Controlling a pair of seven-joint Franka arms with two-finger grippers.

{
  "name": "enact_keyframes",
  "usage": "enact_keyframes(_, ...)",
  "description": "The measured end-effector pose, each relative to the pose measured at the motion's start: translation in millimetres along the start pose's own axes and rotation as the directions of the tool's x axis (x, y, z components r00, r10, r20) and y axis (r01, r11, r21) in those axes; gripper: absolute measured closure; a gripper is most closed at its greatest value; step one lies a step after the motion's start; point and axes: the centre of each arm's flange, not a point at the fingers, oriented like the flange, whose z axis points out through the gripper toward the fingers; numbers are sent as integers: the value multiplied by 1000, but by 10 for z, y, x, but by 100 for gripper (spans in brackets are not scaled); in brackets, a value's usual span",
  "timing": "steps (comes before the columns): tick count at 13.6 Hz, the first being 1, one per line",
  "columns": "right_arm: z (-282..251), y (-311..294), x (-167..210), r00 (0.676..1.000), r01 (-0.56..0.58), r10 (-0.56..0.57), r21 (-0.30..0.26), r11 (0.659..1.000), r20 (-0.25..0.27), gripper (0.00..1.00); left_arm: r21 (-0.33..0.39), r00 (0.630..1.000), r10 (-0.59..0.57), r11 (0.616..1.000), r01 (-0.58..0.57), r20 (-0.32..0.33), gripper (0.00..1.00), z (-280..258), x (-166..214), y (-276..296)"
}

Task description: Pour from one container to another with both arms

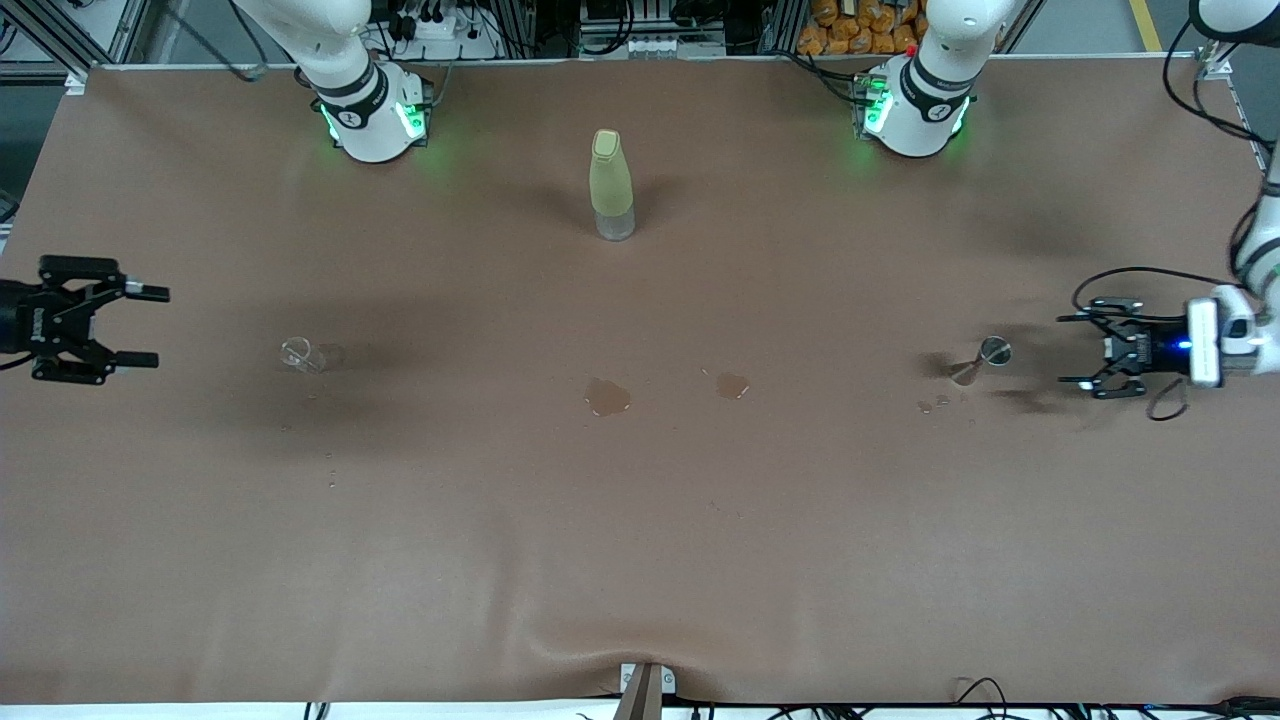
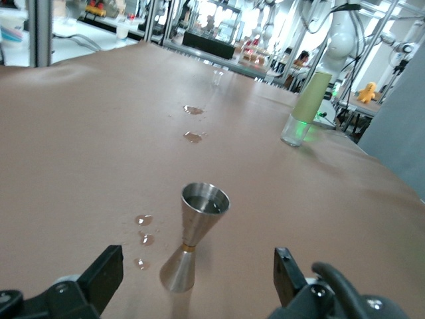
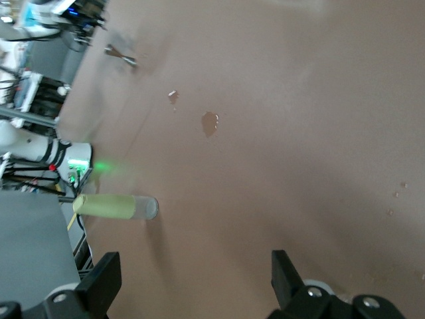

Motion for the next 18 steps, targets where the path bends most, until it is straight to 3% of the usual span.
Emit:
enact_keyframes(1, 6, -120, 71, 999, -43, 44, -45, 998, 24, 0, 9, 999, -14, 1000, 14, 31, 0, -114, 143, -9)
enact_keyframes(4, 51, -613, 318, 980, -125, 159, -252, 960, 118, 0, 35, 988, -66, 997, 62, 139, 0, -327, 685, -7)
enact_keyframes(6, 97, -1065, 485, 962, -207, 253, -328, 922, 102, 0, 80, 963, -169, 985, 155, 209, 0, -400, 1174, 14)
enact_keyframes(9, -60, -1401, 467, 942, -269, 330, -442, 856, 66, 0, 160, 897, -338, 939, 303, 284, 0, -371, 1789, 96)
enact_keyframes(11, -285, -1578, 376, 912, -331, 409, -565, 756, 14, 0, 224, 834, -451, 890, 396, 317, 0, -337, 2071, 160)
enact_keyframes(13, -423, -1736, 282, 874, -383, 485, -669, 637, -39, 0, 324, 719, -604, 795, 513, 343, 0, -271, 2328, 222)
enact_keyframes(14, -520, -1733, 214, 859, -410, 507, -686, 602, -69, 0, 386, 643, -689, 722, 574, 334, 0, -219, 2450, 240)
enact_keyframes(16, -754, -1593, 15, 829, -468, 546, -681, 564, -118, 0, 509, 483, -830, 554, 659, 279, 0, -93, 2674, 247)
enact_keyframes(18, -877, -1513, -101, 812, -514, 564, -641, 570, -150, 0, 614, 332, -922, 382, 691, 200, 0, 92, 2866, 213)
